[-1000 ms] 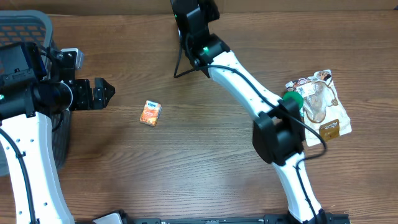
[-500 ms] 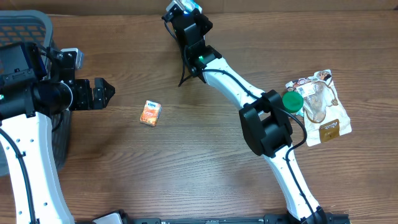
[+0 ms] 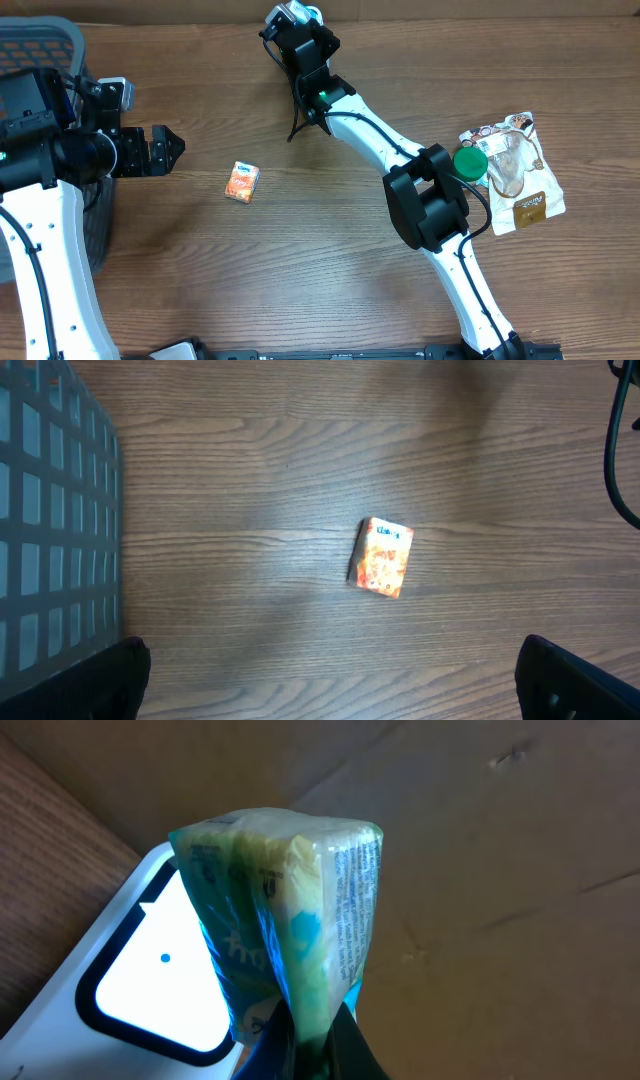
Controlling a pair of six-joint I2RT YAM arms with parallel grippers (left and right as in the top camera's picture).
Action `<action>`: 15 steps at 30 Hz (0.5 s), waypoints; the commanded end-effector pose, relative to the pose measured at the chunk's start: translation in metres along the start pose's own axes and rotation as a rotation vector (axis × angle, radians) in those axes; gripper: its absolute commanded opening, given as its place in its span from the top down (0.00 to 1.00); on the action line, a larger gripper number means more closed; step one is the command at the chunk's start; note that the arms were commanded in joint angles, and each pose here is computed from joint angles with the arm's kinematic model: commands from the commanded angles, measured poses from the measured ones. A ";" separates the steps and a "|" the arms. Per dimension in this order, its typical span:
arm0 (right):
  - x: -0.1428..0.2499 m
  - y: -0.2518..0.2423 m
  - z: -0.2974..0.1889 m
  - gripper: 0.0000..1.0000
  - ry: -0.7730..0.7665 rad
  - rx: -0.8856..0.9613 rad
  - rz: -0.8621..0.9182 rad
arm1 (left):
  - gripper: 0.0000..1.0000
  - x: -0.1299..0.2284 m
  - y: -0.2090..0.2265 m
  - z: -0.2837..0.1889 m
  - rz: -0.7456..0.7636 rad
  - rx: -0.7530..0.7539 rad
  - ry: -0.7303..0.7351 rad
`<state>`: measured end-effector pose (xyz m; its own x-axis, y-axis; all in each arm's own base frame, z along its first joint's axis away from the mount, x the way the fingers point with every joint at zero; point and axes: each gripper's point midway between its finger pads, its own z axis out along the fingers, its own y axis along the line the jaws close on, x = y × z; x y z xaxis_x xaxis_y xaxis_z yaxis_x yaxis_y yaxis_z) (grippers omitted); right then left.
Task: Scan the item barcode
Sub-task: 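Hold the wipes pack in front of the scanner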
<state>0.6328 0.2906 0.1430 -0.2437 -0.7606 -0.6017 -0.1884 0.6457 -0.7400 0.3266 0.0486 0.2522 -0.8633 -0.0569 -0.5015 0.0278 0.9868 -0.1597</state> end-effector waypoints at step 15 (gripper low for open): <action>-0.081 -0.043 -0.166 0.96 -0.004 -0.678 0.596 | 0.01 0.001 0.002 0.002 0.009 -0.001 0.007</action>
<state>0.5386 0.3240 0.1453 -0.4655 -0.5876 -0.6618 -0.5640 0.7733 -0.2898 0.3265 0.0486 0.2521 -0.8636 -0.0570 -0.5009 0.0277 0.9867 -0.1600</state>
